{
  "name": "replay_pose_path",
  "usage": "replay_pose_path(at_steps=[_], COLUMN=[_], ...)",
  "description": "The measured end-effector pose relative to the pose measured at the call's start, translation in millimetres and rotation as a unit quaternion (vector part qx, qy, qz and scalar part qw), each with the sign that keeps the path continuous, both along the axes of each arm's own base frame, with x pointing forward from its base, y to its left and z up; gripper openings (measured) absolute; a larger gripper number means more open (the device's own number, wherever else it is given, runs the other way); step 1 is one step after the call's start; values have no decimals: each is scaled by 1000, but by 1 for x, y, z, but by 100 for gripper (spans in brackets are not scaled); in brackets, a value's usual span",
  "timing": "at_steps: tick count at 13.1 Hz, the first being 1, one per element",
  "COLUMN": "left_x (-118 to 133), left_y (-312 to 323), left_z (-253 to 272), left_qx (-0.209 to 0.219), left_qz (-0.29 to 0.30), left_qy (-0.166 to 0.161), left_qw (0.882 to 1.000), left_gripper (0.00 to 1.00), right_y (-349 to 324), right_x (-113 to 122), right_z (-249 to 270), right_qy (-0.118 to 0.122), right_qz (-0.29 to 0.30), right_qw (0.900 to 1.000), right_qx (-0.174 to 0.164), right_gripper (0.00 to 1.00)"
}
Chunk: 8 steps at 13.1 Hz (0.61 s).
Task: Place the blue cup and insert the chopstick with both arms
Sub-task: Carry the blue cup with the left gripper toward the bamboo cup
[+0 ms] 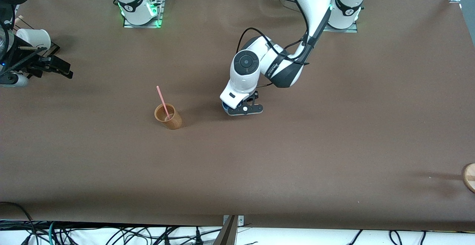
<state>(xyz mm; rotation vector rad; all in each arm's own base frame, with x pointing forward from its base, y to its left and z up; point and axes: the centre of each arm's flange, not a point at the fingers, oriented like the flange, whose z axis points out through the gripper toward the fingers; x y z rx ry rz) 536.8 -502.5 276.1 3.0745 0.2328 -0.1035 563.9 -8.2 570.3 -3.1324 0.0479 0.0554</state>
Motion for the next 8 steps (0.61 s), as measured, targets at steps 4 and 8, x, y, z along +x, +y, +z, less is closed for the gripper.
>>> replay_pose_path(at_steps=[4, 8], left_x=[3, 4], left_y=[-3, -3], left_z=[-13, -15], left_qx=[3, 5], left_qz=[9, 16], left_qy=[2, 3], left_qw=[1000, 1000], left_gripper=[5, 8], right_y=[0, 4], right_x=[0, 2], right_z=[0, -5], right_qy=[0, 5], right_qz=[0, 4], right_qw=[1000, 1000], right_qx=[0, 0], right_gripper=[100, 100])
